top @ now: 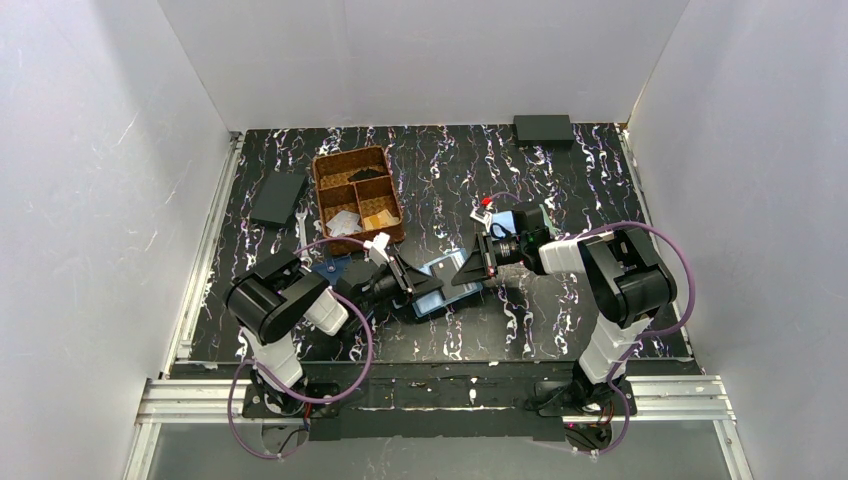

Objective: Take the credit cards out of the card holder
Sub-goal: Remove the credit card from the card holder.

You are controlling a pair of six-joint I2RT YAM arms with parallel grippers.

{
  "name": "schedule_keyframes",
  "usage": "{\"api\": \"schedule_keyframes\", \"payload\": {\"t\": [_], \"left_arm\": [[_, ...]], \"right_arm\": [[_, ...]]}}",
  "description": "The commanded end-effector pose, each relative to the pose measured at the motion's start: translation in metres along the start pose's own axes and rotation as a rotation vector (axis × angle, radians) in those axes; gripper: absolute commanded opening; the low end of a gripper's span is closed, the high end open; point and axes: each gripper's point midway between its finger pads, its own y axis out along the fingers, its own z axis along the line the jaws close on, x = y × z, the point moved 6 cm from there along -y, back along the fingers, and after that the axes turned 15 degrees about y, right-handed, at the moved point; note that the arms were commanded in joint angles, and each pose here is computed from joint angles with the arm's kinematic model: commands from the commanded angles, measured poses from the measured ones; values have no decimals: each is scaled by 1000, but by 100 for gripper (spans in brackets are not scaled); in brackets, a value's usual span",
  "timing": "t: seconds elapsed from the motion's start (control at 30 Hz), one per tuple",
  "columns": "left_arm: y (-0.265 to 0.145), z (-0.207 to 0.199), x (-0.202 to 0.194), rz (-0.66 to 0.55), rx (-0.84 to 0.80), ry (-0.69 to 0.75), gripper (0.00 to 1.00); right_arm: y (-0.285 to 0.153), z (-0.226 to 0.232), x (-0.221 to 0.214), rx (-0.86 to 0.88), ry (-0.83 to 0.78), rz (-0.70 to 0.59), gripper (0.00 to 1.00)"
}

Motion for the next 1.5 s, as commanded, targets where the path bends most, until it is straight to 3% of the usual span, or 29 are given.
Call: {"api": "schedule_keyframes", "payload": {"t": [0.0, 0.17, 0.37, 0.53, 0.67, 0.87, 1.07, 1.47], "left_arm": [[1, -28, 18, -66, -105, 96, 19], [-1, -33, 19, -69, -132, 146, 1], [-6, -36, 19, -72, -143, 176, 0], [-12, -31, 15, -76, -126, 203, 0], [-16, -23, 10, -55, -111, 222, 0], [-26, -18, 9, -44, -107, 245, 0], [-39, -15, 12, -41, -115, 246, 0], [-48, -13, 14, -27, -125, 235, 0]], "right_arm": [[6, 17, -6, 79, -47, 112, 1], [7, 15, -7, 70, -53, 128, 1], [8, 13, -6, 59, -58, 128, 4], [7, 11, -5, 49, -64, 129, 21], [3, 11, -3, 50, -67, 119, 25], [0, 10, 0, 49, -69, 105, 18], [-2, 9, 1, 48, -62, 101, 1], [-3, 11, 1, 62, -74, 109, 1]]}}
